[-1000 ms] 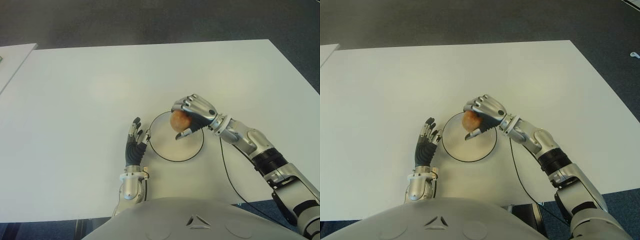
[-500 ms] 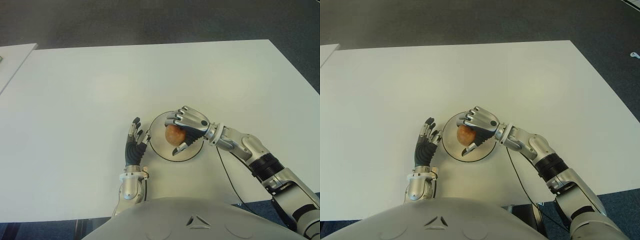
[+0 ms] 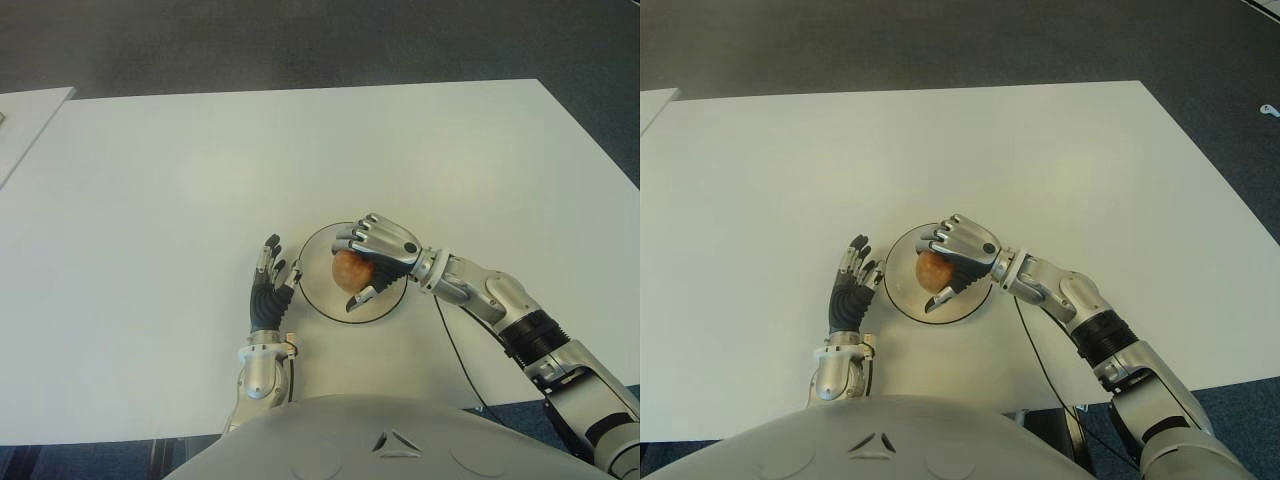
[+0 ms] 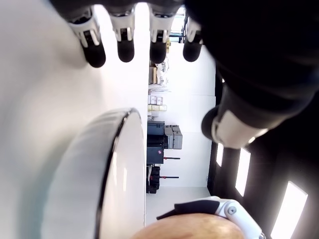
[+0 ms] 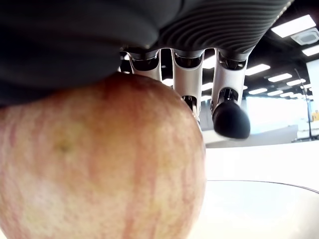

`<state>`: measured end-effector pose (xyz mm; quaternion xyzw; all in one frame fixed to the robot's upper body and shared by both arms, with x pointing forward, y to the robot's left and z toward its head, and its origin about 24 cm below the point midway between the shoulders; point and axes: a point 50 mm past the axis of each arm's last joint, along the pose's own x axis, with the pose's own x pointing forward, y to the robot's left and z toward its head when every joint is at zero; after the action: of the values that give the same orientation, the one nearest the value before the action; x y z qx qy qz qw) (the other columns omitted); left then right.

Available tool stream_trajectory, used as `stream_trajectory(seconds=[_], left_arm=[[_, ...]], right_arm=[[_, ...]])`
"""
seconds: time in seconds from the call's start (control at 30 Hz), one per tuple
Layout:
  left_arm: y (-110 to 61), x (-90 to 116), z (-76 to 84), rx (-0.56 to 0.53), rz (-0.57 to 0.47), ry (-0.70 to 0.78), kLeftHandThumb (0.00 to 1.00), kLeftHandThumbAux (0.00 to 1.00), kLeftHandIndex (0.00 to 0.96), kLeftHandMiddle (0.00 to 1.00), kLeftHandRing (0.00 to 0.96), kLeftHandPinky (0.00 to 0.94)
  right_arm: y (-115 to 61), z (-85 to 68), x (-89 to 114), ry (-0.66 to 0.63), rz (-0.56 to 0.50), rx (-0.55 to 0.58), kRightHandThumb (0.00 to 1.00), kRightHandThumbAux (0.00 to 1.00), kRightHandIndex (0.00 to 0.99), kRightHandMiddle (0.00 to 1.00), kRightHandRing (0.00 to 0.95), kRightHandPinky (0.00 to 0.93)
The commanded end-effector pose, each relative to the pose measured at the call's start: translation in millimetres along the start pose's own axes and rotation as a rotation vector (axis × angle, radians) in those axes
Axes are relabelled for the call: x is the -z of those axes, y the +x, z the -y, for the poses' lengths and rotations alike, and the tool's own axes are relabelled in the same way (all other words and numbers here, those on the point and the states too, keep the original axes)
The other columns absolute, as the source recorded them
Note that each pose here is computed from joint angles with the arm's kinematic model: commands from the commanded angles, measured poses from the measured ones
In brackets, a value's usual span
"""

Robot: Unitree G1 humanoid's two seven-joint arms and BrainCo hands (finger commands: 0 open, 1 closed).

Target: Put the apples into the plate.

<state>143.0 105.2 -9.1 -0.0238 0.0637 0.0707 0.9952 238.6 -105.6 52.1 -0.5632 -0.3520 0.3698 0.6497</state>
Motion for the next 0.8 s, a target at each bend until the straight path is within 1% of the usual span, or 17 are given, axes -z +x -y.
stream_trajectory(seconds=[0.03, 0.17, 0.27, 0.47, 0.8], left_arm=[[3.9, -0.6, 15.2, -0.044, -0.03, -0.024, 0.0, 0.69, 0.045, 0.026, 0.005, 0.029], [3.5, 0.7, 16.0, -0.056, -0.026, -0.027, 0.0, 0.715, 0.036, 0.02, 0.002, 0.028], [3.3, 1.3, 16.5, -0.061, -0.023, -0.029, 0.0, 0.723, 0.033, 0.02, 0.0, 0.023], [3.1, 1.1, 16.9, -0.071, -0.018, -0.034, 0.0, 0.739, 0.033, 0.024, 0.0, 0.02], [2.5, 0.2, 16.9, -0.077, -0.011, -0.024, 0.0, 0.739, 0.039, 0.032, 0.01, 0.037]], right_arm=[[-1.8, 10.8, 4.0, -0.019, -0.011, -0.073, 0.132, 0.457, 0.045, 0.072, 0.069, 0.07], [-1.9, 10.2, 6.0, -0.044, -0.002, -0.093, 0.055, 0.384, 0.009, 0.014, 0.014, 0.014], [-1.3, 11.2, 7.1, -0.045, 0.0, -0.094, 0.035, 0.35, 0.002, 0.004, 0.004, 0.004], [0.1, 10.4, 9.7, -0.038, -0.007, -0.094, 0.035, 0.318, 0.0, 0.0, 0.0, 0.0], [1.4, 8.2, 10.6, -0.029, -0.021, -0.096, 0.05, 0.3, 0.0, 0.0, 0.0, 0.0]])
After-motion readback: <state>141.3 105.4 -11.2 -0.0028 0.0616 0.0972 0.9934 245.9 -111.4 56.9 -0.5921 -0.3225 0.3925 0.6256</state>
